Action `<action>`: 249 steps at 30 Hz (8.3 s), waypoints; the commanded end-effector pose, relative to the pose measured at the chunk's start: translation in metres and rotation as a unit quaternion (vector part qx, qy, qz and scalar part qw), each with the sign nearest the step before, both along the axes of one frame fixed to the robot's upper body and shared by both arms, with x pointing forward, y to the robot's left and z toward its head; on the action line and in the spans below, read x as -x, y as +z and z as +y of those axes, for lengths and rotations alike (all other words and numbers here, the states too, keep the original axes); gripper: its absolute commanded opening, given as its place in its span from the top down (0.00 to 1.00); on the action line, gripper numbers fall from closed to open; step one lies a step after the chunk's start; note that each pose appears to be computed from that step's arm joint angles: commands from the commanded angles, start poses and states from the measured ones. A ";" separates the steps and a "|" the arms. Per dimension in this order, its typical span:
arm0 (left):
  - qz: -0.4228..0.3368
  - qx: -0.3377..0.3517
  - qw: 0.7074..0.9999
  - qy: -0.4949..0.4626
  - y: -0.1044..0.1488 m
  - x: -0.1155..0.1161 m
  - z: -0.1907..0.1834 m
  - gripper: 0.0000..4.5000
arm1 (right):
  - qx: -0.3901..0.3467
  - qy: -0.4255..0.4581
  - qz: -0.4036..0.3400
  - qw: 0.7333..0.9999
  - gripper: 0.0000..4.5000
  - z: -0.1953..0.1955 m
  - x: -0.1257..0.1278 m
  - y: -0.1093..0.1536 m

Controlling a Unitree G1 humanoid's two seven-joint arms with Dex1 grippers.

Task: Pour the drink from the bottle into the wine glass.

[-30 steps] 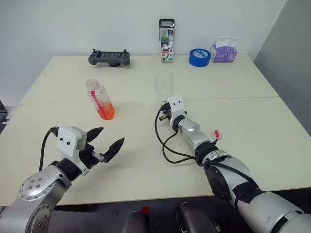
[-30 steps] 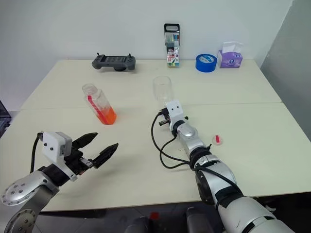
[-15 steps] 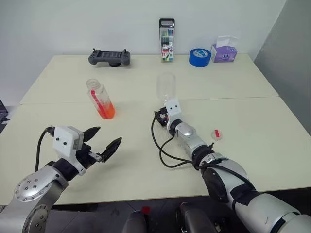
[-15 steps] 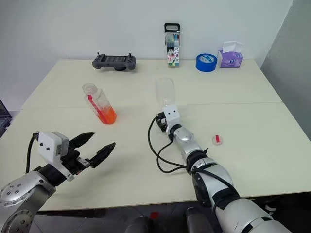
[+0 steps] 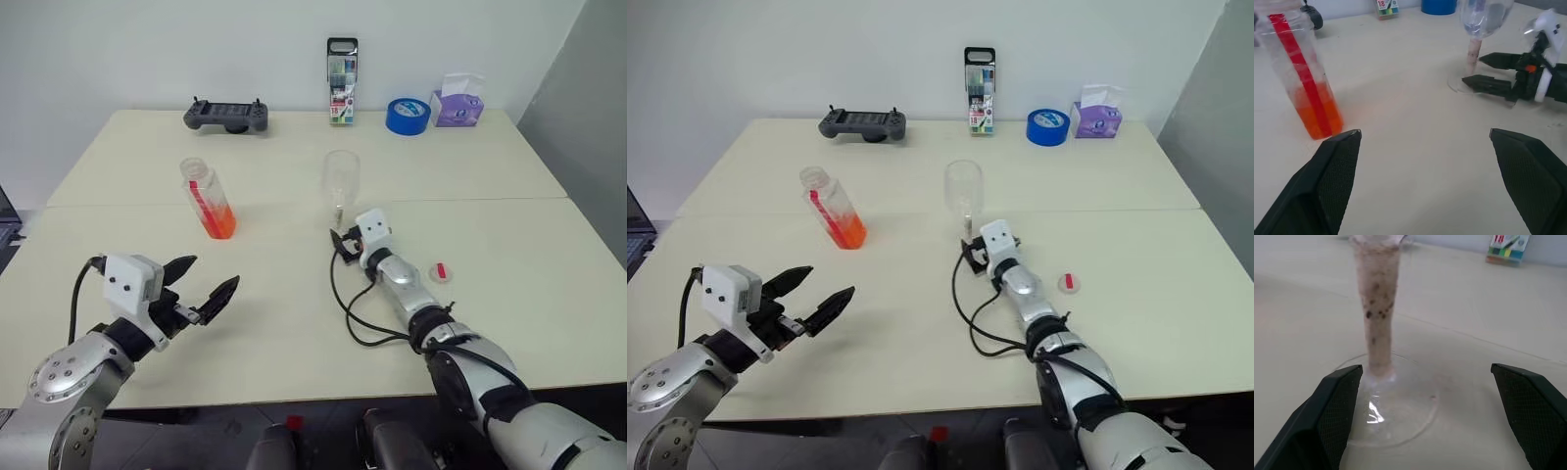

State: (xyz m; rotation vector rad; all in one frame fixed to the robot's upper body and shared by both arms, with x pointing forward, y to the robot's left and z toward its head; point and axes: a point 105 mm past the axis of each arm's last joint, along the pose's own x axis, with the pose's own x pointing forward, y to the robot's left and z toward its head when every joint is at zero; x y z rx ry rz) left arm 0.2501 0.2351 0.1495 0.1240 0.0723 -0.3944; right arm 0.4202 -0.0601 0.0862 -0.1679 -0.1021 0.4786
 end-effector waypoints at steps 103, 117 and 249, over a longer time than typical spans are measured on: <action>-0.338 -0.514 0.783 -0.091 0.174 -0.213 -0.151 0.61 | -0.034 0.059 -0.128 0.989 0.00 -0.058 0.106 0.177; -0.372 -0.586 0.714 -0.088 0.180 -0.212 -0.164 0.61 | -0.039 0.057 -0.124 0.990 0.00 -0.057 0.108 0.175; -0.023 0.056 0.991 0.122 -0.002 -0.200 0.006 0.02 | -0.023 0.250 -0.042 0.967 0.00 -0.003 0.148 0.130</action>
